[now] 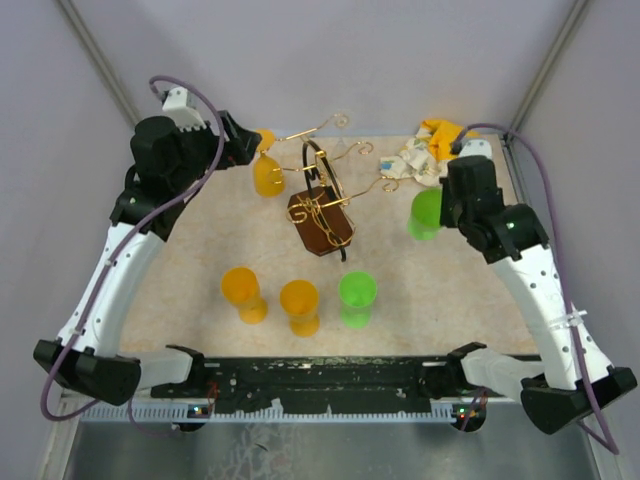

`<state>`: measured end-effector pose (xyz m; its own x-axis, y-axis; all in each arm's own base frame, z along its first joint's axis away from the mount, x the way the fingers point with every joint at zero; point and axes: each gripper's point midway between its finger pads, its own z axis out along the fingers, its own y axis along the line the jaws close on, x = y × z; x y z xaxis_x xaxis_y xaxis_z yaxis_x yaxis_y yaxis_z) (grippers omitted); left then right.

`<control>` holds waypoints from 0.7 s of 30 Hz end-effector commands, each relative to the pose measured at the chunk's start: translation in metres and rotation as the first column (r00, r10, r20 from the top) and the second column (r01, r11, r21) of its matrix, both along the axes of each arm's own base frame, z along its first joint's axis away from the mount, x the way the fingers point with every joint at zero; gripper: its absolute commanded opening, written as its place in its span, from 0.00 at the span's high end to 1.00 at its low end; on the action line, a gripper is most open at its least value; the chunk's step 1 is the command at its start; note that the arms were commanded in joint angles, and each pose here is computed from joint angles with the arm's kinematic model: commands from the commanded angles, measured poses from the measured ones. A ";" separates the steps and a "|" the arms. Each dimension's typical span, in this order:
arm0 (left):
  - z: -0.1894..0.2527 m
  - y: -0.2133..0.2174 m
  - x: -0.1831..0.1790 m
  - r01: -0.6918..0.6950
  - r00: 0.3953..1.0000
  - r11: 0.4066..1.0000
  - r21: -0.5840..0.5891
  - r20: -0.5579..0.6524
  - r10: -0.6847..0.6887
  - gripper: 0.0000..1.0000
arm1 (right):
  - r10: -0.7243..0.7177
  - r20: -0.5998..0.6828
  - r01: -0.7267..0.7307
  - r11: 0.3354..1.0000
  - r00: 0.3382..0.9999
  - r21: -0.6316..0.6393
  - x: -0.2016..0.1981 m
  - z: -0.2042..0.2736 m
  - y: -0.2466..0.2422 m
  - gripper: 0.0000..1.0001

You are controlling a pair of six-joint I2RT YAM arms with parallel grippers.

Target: Place the wine glass upside down on the wine glass rack

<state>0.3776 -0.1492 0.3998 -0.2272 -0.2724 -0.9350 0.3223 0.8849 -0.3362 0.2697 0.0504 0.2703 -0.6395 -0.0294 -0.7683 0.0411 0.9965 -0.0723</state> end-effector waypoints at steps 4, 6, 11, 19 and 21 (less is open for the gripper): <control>0.034 0.003 0.003 -0.111 0.992 0.961 -0.253 -0.086 0.092 0.00 | -0.107 0.429 0.164 0.982 0.897 -0.098 0.040 0.135 -0.035 1.00; 0.048 -0.001 0.000 -0.085 0.996 0.947 -0.309 -0.064 0.069 0.00 | -0.110 0.518 0.199 0.973 0.848 -0.118 0.048 0.166 -0.038 1.00; 0.073 -0.006 -0.006 -0.063 0.995 0.870 -0.489 -0.102 0.015 0.00 | -0.018 0.697 0.169 0.974 0.717 -0.149 0.067 0.221 -0.009 1.00; 0.078 -0.012 -0.010 -0.022 0.970 0.610 -0.792 -0.165 -0.178 0.04 | 0.164 0.898 -0.193 0.977 0.408 -0.090 0.063 0.254 0.103 1.00; 0.073 -0.010 -0.010 -0.034 0.970 0.576 -0.817 -0.166 -0.178 0.04 | 0.219 0.904 -0.230 0.963 0.367 -0.140 0.062 0.249 0.133 1.00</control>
<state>0.3801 -0.1498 0.4553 -0.3705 -0.8275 -0.4220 0.1778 0.3827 -0.9066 0.3477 0.1387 0.4669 0.2019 -0.1485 -0.9681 -0.0503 0.9856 -0.1617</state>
